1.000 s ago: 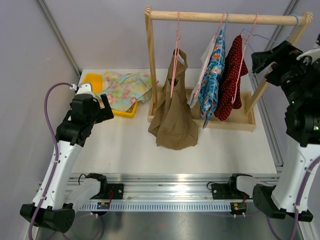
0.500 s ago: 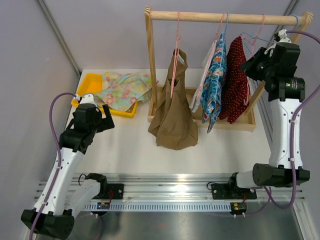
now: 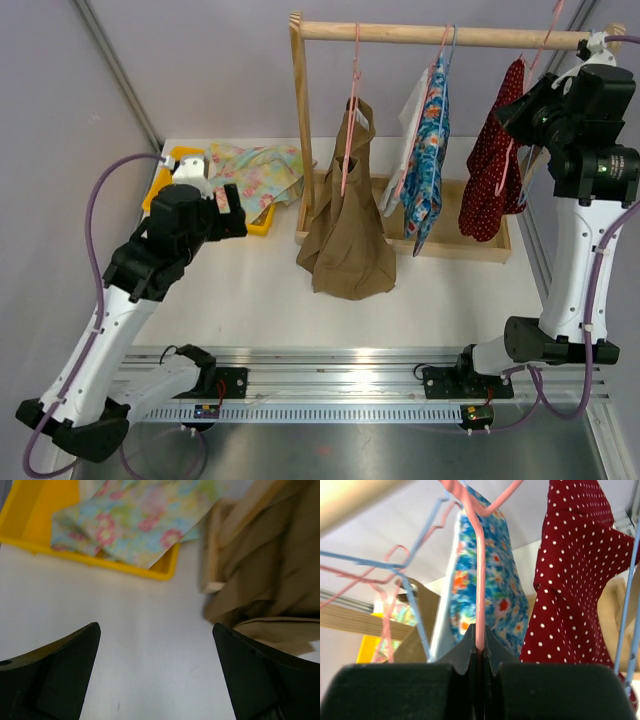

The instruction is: Remove the skirt from the hanger

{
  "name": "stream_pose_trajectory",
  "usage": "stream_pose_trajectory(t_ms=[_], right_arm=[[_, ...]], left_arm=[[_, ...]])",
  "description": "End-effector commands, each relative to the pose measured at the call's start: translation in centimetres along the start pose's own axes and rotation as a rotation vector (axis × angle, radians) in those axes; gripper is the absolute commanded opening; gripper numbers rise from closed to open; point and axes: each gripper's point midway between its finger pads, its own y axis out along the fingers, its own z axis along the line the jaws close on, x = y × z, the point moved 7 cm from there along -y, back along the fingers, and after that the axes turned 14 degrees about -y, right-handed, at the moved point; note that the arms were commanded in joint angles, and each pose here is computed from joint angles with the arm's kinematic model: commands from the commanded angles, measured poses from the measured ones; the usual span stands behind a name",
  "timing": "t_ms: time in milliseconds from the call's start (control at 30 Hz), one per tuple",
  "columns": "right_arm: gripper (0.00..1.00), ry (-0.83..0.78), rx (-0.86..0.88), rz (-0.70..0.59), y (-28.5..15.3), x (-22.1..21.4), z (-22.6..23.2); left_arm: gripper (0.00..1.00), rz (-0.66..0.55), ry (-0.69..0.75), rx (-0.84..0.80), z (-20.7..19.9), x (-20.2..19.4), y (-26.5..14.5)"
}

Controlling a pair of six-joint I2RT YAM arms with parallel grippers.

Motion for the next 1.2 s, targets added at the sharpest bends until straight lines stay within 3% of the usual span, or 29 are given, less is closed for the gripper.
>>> stream_pose_trajectory(t_ms=[0, 233, 400, 467, 700, 1100, 1167], right_arm=[[0.0, -0.042, 0.104, -0.151, -3.9, 3.8, 2.0], [0.0, -0.025, 0.2, -0.109, -6.2, 1.8, 3.0], [0.0, 0.052, 0.327, -0.06, -8.3, -0.5, 4.3], [0.0, 0.089, 0.397, -0.084, -10.2, -0.7, 5.2], [0.0, 0.096, 0.369, -0.141, -14.5, -1.6, 5.3], [0.0, 0.122, 0.429, -0.133, -16.6, -3.0, 5.9], [0.0, 0.117, 0.432, -0.144, -17.1, -2.8, 6.0]], left_arm=[[0.99, -0.169, 0.038, -0.245, -6.0, 5.2, -3.9], [0.99, -0.16, 0.267, -0.94, -19.8, 4.9, -11.0], [0.99, -0.131, 0.381, -1.17, -27.7, 0.3, -12.8], [0.99, -0.117, 0.387, -1.207, -29.4, -0.9, -12.9], [0.99, -0.066, 0.374, -1.237, -35.4, -5.1, -11.2], [0.99, -0.049, 0.343, -1.22, -38.3, -7.4, -10.0], [0.85, -0.046, 0.339, -1.218, -38.6, -7.8, -9.8]])
